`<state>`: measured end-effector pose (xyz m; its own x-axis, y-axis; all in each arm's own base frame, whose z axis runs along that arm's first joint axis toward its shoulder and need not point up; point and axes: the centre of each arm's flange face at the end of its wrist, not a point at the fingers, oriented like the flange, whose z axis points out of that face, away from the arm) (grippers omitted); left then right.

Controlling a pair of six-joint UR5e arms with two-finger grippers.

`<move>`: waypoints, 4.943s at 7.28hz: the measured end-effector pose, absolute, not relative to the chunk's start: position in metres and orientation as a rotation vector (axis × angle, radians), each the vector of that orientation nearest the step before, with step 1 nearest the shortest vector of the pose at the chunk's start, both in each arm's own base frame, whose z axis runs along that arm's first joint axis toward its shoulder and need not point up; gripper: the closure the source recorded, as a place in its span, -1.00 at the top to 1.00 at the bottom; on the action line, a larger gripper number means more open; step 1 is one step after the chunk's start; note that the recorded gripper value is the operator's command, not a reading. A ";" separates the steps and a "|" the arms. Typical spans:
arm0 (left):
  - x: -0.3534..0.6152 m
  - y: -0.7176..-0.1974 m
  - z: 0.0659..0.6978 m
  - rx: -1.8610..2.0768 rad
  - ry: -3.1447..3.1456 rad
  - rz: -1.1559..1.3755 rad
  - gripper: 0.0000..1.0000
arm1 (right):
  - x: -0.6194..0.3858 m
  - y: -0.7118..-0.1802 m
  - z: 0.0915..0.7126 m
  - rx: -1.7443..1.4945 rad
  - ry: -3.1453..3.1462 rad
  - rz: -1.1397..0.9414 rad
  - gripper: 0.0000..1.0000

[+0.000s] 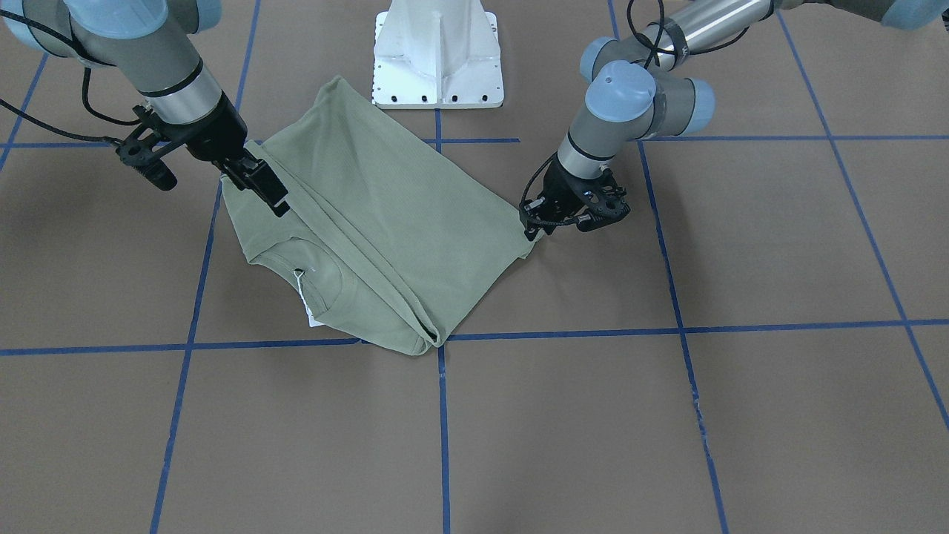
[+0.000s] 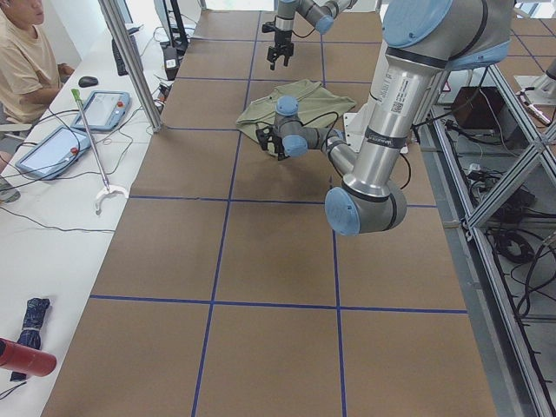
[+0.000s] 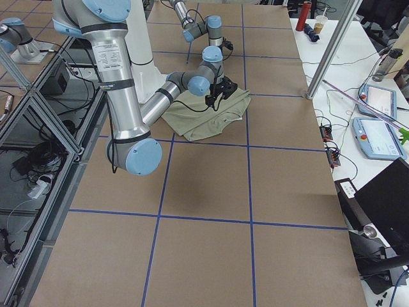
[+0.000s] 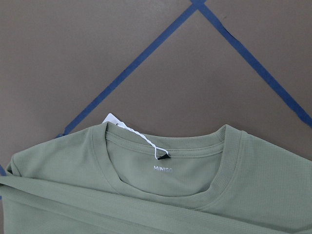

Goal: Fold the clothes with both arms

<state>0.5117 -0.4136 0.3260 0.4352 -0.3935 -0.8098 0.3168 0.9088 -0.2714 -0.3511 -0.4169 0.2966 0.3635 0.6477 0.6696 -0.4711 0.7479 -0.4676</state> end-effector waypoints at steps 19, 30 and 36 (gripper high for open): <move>0.432 -0.631 0.272 0.274 1.180 -0.439 0.51 | -0.457 -0.411 0.264 -0.074 -0.913 0.338 1.00; 0.416 -0.608 0.327 0.245 1.170 -0.442 0.53 | -0.615 -0.356 0.218 -0.042 -0.530 -0.309 1.00; 0.416 -0.606 0.331 0.244 1.170 -0.440 0.53 | -0.627 -0.339 0.231 -0.043 -0.469 -0.331 1.00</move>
<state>0.4161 -0.6057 0.3307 0.3183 -0.2059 -0.9254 0.4549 0.8896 -0.0414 -0.6274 -0.3393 0.2314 0.8394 -0.3036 0.4508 0.3231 0.9457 0.0351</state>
